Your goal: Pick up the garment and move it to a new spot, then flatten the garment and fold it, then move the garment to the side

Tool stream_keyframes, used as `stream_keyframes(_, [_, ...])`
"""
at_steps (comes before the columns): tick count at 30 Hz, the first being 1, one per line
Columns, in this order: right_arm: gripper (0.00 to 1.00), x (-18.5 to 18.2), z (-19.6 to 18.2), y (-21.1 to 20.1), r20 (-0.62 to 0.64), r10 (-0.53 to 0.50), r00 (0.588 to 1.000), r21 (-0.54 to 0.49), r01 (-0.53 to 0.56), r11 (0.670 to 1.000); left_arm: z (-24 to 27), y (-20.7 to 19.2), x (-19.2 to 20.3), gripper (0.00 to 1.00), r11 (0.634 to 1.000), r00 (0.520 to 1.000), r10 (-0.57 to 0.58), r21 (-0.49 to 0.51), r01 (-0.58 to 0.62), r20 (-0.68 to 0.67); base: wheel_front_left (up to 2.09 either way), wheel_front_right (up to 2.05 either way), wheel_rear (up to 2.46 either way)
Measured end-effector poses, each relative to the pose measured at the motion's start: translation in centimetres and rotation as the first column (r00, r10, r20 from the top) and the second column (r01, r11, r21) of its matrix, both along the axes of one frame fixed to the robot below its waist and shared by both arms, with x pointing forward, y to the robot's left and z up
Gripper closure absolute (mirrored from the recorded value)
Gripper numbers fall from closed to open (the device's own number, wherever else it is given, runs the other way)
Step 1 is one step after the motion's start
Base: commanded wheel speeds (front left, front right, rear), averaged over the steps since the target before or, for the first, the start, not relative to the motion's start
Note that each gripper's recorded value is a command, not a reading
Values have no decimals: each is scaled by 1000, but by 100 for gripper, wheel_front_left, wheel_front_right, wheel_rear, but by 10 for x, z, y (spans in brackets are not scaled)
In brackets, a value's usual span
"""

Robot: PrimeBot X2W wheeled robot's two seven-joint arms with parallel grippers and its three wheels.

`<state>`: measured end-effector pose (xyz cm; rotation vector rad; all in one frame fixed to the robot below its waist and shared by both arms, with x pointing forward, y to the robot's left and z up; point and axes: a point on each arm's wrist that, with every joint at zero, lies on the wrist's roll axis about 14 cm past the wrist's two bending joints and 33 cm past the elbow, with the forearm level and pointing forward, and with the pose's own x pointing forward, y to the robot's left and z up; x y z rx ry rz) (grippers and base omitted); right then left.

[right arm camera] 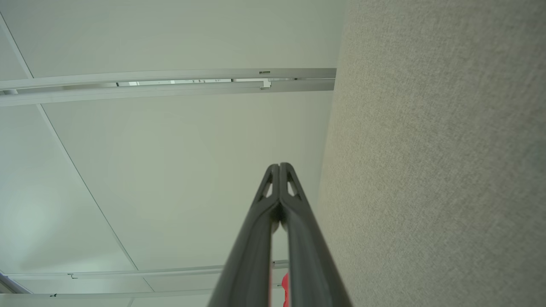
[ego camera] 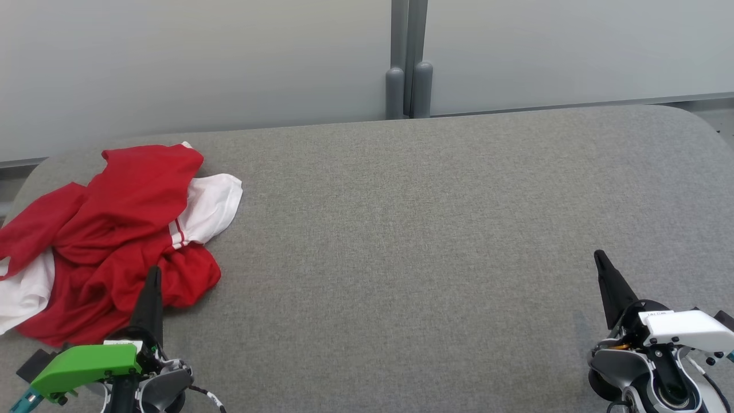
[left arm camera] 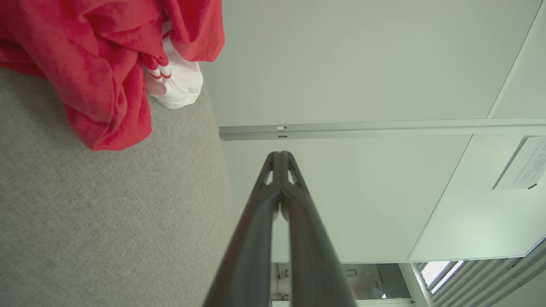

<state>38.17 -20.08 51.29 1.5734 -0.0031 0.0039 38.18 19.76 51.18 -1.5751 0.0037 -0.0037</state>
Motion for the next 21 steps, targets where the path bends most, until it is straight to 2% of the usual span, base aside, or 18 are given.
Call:
stream_keyframes(15, [100,0,0,0,0,0,1000,0,0,1000,0,0,0,100,1000,1000,0,0,0,0,0,0,0])
stream_keyframes(16, [0,0,0,0,0,0,1000,0,0,1000,0,0,0,0,1000,1000,0,0,0,0,0,0,0])
stream_keyframes(21, [0,-8,-18,2,-54,-6,998,9,7,1000,-20,-2,-9,0,1000,998,1,-7,-1,-60,0,0,0])
